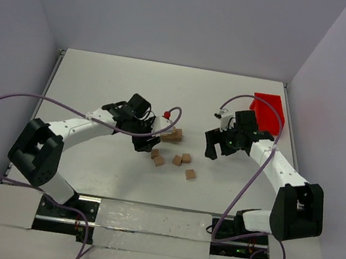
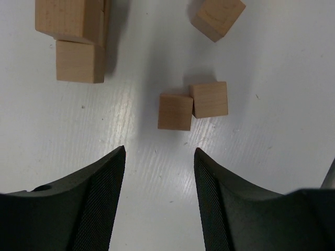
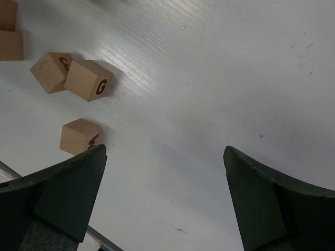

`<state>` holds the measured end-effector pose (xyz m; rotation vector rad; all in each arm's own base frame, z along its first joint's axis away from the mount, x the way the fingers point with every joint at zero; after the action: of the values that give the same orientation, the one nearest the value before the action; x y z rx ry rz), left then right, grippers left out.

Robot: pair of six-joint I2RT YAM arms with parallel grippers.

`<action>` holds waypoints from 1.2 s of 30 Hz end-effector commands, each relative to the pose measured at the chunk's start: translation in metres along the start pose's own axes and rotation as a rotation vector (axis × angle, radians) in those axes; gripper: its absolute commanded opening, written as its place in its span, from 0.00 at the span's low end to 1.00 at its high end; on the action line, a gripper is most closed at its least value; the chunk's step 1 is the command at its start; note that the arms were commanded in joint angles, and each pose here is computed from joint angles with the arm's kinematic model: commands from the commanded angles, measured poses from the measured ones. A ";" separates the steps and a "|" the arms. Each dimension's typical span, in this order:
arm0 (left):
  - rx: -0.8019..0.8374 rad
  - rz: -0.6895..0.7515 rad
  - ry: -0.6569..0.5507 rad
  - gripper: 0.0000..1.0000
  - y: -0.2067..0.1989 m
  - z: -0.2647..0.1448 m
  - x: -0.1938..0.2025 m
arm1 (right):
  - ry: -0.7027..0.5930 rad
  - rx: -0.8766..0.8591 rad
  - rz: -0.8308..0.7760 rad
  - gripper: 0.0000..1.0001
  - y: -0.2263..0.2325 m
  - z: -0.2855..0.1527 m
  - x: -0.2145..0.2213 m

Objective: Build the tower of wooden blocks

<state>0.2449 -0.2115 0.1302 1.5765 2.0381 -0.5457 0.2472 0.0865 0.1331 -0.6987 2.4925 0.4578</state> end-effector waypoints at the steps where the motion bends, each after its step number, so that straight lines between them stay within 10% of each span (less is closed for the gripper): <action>1: -0.012 0.043 -0.065 0.62 0.006 0.014 -0.014 | -0.030 0.020 0.001 1.00 -0.005 -0.001 -0.009; 28: 0.073 0.080 -0.001 0.61 0.000 0.057 -0.001 | -0.006 0.025 0.004 1.00 -0.008 0.003 -0.007; 36: 0.077 0.091 -0.003 0.42 0.002 0.057 -0.004 | -0.004 0.026 0.005 1.00 -0.009 0.004 -0.006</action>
<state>0.2466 -0.2334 0.0735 1.6936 2.0543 -0.5730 0.2482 0.0849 0.1254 -0.6958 2.5266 0.4430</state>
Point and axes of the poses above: each gripper's point midway between its finger pads, its own z axis out along the fingers, its own y axis along the line the jaws close on, x = y × z, the point moved 6 cm from there along -z, back along the fingers, and after that the axes turned 1 degree about -z, right-handed, at the moved point
